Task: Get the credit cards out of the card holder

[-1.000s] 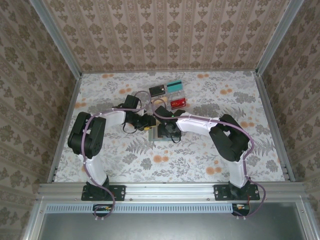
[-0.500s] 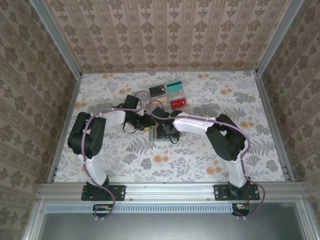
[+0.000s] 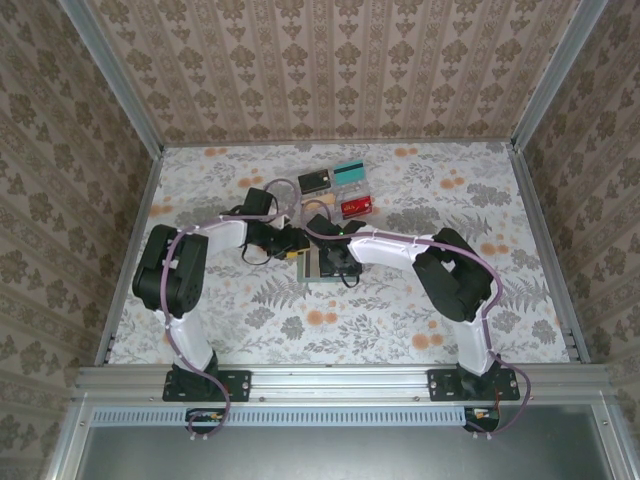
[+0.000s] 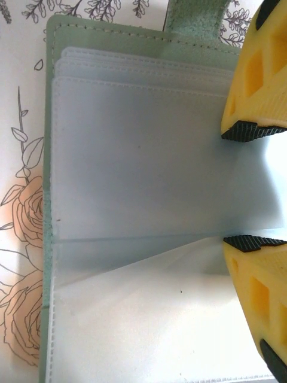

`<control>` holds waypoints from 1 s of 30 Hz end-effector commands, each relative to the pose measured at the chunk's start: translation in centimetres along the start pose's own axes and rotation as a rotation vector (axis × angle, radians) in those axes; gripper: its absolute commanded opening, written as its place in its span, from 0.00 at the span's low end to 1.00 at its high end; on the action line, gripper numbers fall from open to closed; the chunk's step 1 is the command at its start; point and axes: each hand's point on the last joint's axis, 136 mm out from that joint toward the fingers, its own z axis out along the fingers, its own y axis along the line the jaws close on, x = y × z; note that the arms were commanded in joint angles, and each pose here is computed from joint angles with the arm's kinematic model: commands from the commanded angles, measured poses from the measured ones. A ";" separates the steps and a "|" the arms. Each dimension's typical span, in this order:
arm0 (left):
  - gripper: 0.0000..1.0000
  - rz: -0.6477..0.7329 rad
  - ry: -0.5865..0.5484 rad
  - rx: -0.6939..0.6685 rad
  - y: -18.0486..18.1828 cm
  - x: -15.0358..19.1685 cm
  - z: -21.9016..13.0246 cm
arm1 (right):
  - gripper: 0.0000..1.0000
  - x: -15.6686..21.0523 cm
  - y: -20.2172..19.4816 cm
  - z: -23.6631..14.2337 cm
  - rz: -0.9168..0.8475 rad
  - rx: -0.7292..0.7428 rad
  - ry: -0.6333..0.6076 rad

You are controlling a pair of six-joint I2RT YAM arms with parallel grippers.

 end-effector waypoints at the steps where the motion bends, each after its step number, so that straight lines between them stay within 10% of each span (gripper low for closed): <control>1: 0.40 0.055 -0.006 0.031 -2.1 -0.3 -0.7 | 0.49 1.9 -1.4 1.9 0.026 0.030 0.060; 30: 0.43 0.051 0.064 0.064 -2.6 0.1 1.9 | 0.47 1.5 -1.3 1.4 0.045 -0.008 0.039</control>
